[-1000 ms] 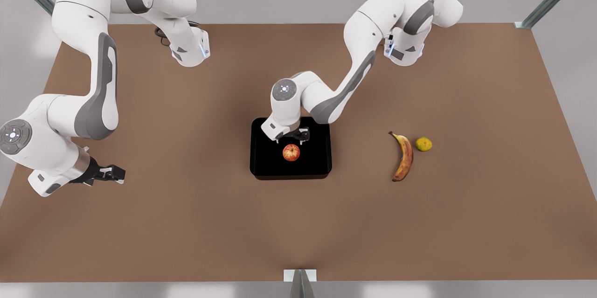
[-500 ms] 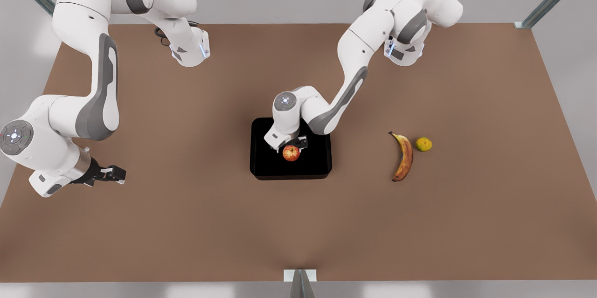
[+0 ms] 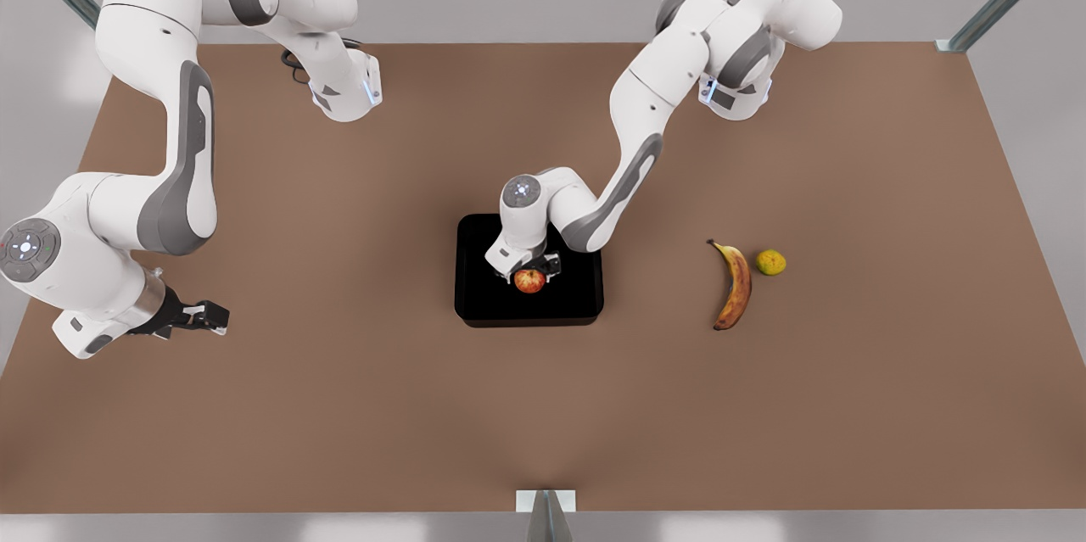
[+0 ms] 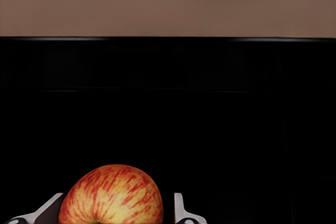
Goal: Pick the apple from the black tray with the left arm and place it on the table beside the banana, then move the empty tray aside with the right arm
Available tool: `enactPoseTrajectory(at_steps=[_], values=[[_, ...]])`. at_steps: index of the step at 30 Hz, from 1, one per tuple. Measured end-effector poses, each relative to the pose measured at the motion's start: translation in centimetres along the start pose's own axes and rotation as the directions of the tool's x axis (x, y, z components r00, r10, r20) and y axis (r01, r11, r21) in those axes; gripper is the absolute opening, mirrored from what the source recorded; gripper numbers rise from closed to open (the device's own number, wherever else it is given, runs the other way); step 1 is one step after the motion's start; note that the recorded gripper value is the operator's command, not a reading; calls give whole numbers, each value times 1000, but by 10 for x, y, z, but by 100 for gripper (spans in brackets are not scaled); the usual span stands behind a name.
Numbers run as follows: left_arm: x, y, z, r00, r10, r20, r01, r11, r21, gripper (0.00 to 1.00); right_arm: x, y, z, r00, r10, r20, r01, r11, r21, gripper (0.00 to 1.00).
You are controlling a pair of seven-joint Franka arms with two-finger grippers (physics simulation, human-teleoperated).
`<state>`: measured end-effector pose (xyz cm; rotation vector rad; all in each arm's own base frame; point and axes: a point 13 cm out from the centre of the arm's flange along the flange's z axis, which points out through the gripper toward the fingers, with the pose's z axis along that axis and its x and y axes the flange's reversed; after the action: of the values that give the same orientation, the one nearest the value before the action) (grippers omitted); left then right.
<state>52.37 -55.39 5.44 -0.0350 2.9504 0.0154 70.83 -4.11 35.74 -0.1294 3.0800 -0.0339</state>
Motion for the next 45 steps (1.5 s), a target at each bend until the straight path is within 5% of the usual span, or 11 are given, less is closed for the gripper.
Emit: enactPoseTrajectory(at_steps=[3,6,11,14,18,22,27,28,33,40,45], values=[[-1,-1,2,1000,-3,7,3,1000,4,100,0,0,0,1000,0,0,0,1000,0,100],[-2,-2,2,1000,-9,12,9,1000,8,81,0,0,0,1000,0,0,0,1000,0,100],[-8,3,-9,1000,-26,17,26,1000,7,80,0,0,0,1000,0,0,0,1000,0,100],[-28,21,-88,997,-70,14,70,997,12,80,1,2,-1,1000,-4,-2,4,1000,0,100],[-47,108,-174,988,-150,-48,148,988,-41,80,28,134,-45,983,-174,-59,172,984,-43,100],[-67,211,-175,972,-197,-129,179,974,-138,80,74,302,-33,940,-299,-163,270,946,-181,100],[-64,261,-106,963,-134,-235,86,975,-203,80,90,384,56,937,-184,-297,111,963,-247,100],[-64,264,-101,964,-113,-242,63,977,-204,100,94,396,69,937,-156,-313,78,966,-247,100],[-72,275,-104,968,-21,-251,-28,981,-190,100,148,419,119,920,-15,-392,-61,982,-181,100],[-191,362,-349,994,-103,-29,100,992,-83,100,135,400,158,928,155,-340,-197,976,-93,100],[-179,442,-406,987,-129,-97,121,989,-85,100,144,399,204,926,185,-328,-214,975,-54,100]])
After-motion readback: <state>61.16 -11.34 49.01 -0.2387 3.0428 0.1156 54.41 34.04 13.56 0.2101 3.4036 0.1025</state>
